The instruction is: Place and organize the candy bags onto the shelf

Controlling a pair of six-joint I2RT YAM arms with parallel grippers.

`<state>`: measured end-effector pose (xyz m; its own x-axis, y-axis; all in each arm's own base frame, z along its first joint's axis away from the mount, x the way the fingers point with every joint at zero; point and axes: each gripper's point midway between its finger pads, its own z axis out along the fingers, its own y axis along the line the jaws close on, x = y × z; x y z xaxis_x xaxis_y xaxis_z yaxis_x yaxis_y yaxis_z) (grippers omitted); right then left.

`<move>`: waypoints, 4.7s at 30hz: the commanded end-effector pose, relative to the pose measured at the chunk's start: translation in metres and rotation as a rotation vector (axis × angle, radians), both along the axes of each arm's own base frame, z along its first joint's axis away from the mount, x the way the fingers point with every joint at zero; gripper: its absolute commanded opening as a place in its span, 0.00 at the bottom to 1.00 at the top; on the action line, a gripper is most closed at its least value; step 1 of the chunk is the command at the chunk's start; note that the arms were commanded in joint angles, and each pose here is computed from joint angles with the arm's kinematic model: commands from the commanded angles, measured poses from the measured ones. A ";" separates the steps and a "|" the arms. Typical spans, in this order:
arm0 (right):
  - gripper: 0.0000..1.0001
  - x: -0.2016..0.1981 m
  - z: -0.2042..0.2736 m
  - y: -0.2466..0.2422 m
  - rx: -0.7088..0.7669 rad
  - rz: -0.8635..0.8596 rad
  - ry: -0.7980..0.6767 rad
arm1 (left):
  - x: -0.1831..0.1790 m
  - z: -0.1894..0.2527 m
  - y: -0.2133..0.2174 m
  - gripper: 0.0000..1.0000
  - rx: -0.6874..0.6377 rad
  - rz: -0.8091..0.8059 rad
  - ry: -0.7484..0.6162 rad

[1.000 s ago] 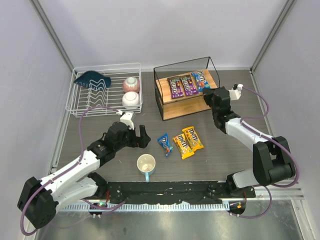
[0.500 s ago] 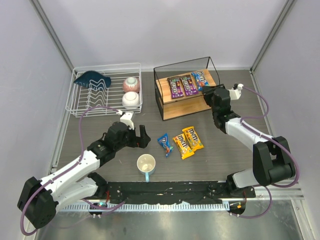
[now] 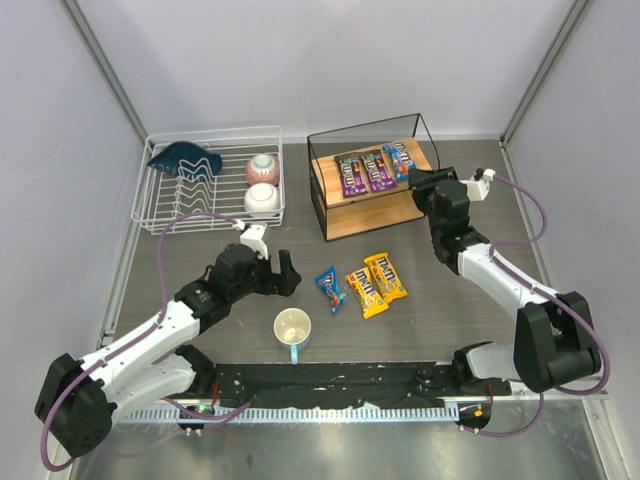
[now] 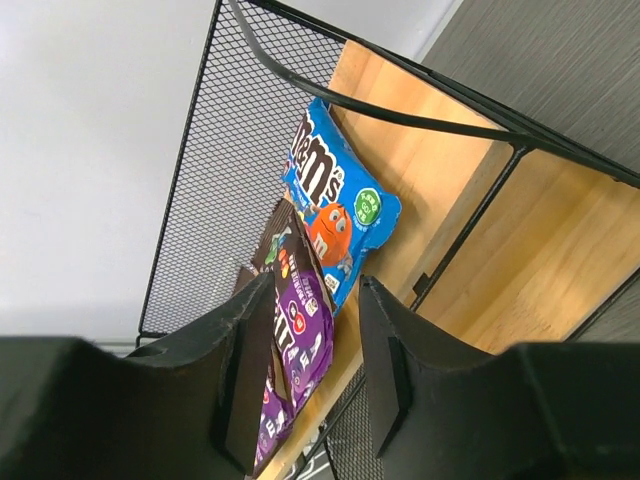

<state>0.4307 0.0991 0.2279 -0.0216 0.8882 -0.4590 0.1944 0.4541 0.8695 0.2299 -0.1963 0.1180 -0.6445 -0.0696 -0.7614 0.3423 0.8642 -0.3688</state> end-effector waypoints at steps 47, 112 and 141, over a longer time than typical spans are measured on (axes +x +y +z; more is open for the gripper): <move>0.49 -0.227 -0.190 0.026 0.056 0.276 0.500 | 0.005 0.021 -0.003 1.00 -0.025 -0.001 -0.050; 0.01 -0.160 -0.086 0.056 -0.004 0.359 -0.086 | 0.004 0.026 -0.007 1.00 -0.038 -0.011 -0.045; 0.01 -0.072 -0.058 0.107 0.025 0.349 -0.201 | 0.004 0.019 -0.005 1.00 -0.028 -0.009 -0.042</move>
